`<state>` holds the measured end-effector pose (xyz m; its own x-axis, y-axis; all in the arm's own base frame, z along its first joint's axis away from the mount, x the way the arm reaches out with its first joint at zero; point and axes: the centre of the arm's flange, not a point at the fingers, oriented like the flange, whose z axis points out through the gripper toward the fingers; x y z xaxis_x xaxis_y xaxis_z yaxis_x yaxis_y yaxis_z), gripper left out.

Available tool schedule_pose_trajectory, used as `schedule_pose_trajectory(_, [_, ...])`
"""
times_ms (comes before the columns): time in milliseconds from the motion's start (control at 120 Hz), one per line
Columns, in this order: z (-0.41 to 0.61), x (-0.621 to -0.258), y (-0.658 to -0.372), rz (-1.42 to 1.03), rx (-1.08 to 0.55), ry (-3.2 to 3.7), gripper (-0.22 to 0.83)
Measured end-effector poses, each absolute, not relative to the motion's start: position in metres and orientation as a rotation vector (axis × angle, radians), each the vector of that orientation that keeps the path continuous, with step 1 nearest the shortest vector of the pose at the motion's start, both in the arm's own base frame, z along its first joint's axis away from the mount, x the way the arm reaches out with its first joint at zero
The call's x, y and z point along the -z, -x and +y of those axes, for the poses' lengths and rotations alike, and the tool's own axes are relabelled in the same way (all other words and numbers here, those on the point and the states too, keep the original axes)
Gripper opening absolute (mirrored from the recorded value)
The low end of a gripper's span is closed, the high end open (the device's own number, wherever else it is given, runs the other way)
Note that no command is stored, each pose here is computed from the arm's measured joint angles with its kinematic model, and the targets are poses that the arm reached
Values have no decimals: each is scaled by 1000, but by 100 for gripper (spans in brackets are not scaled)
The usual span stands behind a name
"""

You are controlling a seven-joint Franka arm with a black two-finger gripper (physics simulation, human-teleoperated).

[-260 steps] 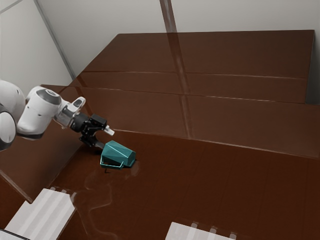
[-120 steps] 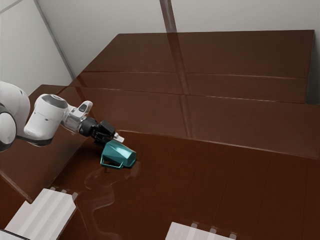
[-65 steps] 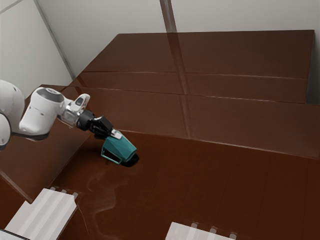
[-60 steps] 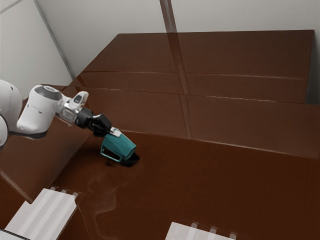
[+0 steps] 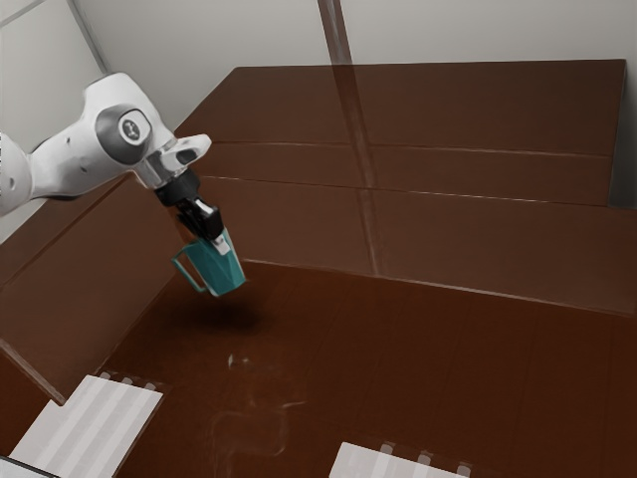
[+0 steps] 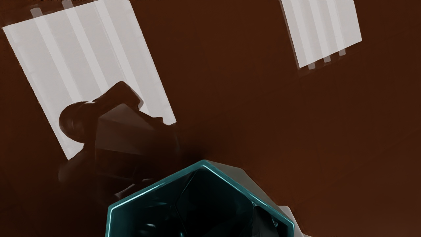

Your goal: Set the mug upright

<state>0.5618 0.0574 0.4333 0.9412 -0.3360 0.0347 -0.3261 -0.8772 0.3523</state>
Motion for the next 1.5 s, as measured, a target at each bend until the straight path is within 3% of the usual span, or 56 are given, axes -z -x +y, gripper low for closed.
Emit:
schedule_pose_trajectory(217, [27,-438,-571,-559,1,-2966,-17])
schedule_pose_trajectory(567, [13,-392,-571,-406,-112,-3064,-17])
schedule_pose_trajectory(925, [7,-362,-574,-297,-120,-3088,-17])
schedule_pose_trajectory(1200, [-1,-375,-574,-257,-169,-3087,35])
schedule_pose_trajectory(1333, [-3,-399,-574,-246,-230,-3088,47])
schedule_pose_trajectory(1500, [-5,-454,-582,-228,-310,-3074,55])
